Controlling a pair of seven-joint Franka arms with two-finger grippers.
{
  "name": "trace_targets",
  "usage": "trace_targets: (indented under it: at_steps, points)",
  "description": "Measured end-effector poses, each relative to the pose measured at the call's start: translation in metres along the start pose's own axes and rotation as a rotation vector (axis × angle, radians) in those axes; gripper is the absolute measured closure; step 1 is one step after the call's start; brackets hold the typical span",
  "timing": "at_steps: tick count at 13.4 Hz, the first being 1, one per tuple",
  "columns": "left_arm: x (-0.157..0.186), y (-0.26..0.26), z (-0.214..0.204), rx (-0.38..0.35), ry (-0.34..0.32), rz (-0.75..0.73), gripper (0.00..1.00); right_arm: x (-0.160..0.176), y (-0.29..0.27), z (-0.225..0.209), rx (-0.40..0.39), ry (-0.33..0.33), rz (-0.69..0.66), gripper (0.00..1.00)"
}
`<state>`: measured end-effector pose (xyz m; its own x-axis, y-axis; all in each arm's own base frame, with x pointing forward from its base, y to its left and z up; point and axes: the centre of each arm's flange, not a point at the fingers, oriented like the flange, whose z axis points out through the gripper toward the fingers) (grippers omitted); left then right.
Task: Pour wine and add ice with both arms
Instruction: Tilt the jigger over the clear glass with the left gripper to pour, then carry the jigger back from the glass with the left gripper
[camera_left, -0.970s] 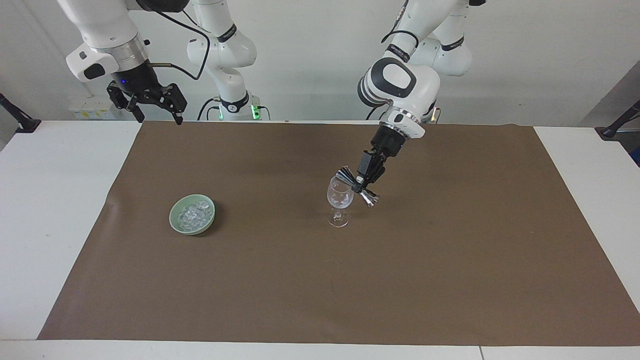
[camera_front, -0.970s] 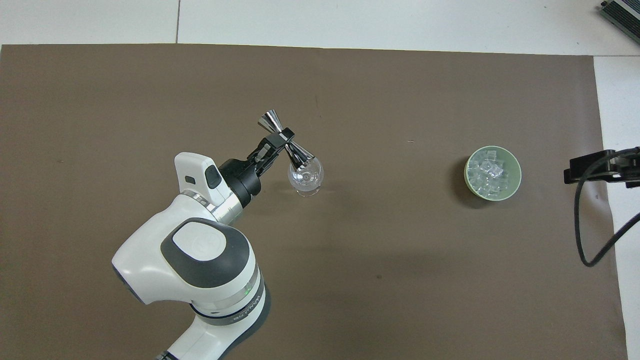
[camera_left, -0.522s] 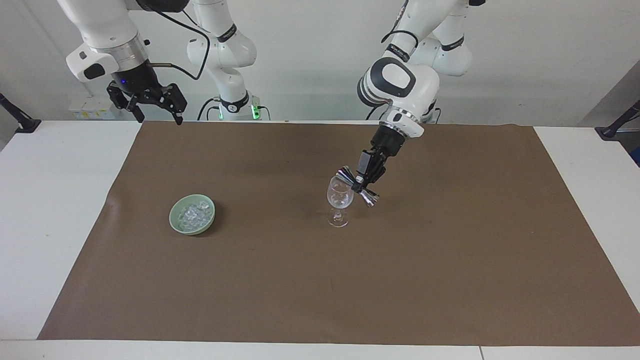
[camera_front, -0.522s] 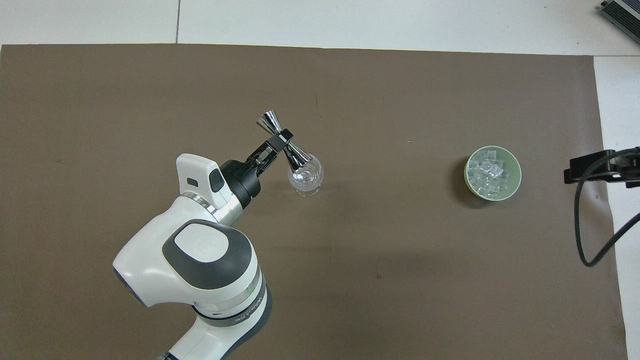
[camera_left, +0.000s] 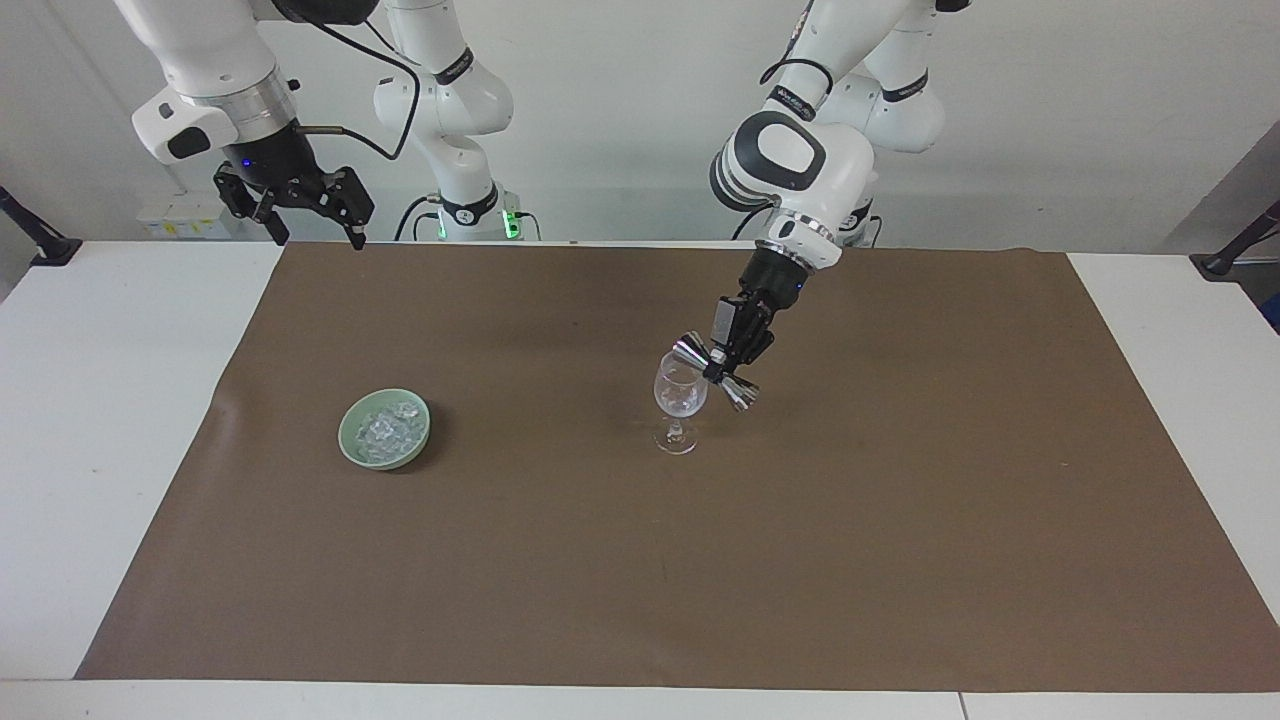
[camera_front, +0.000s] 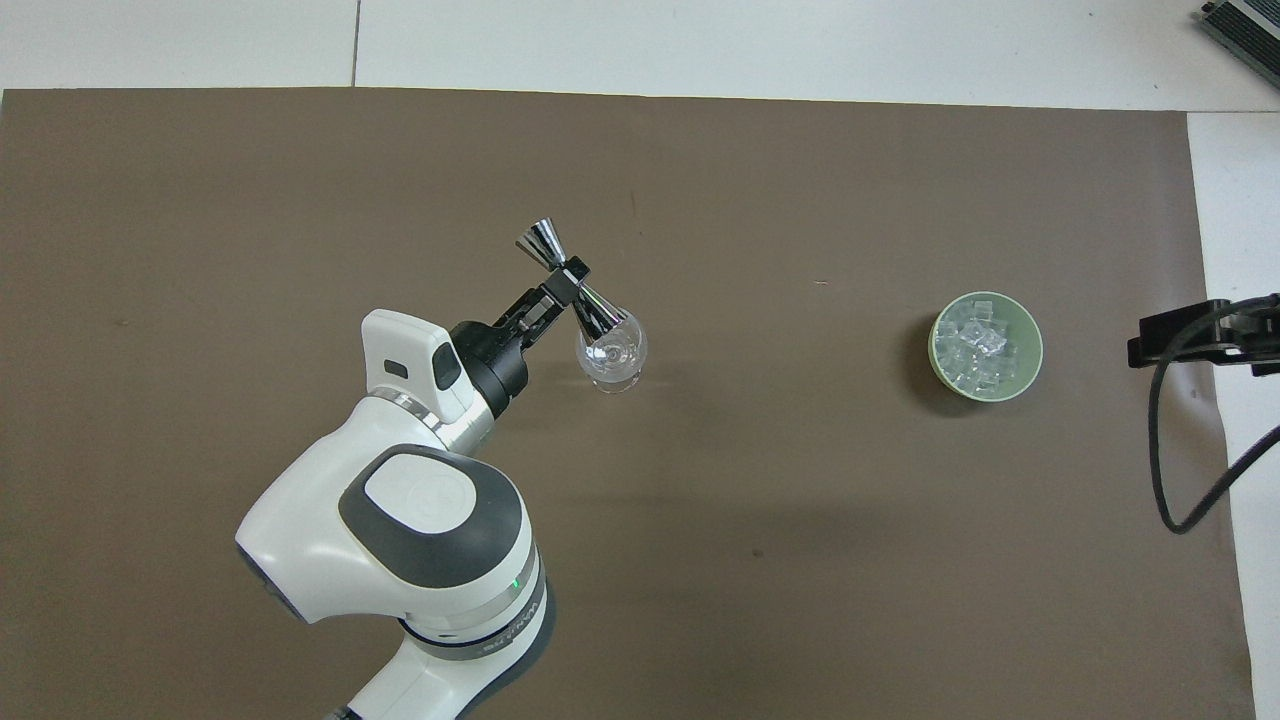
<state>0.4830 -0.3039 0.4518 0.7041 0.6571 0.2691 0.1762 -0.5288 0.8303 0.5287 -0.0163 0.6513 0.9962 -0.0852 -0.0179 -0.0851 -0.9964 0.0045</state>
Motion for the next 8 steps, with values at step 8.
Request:
trace_targets:
  at_steps: [8]
  points:
    - [-0.0006,-0.0008,0.0018,0.005,0.002,-0.005,0.79,0.0000,0.0000,0.0000,0.000,0.000,0.000,0.00]
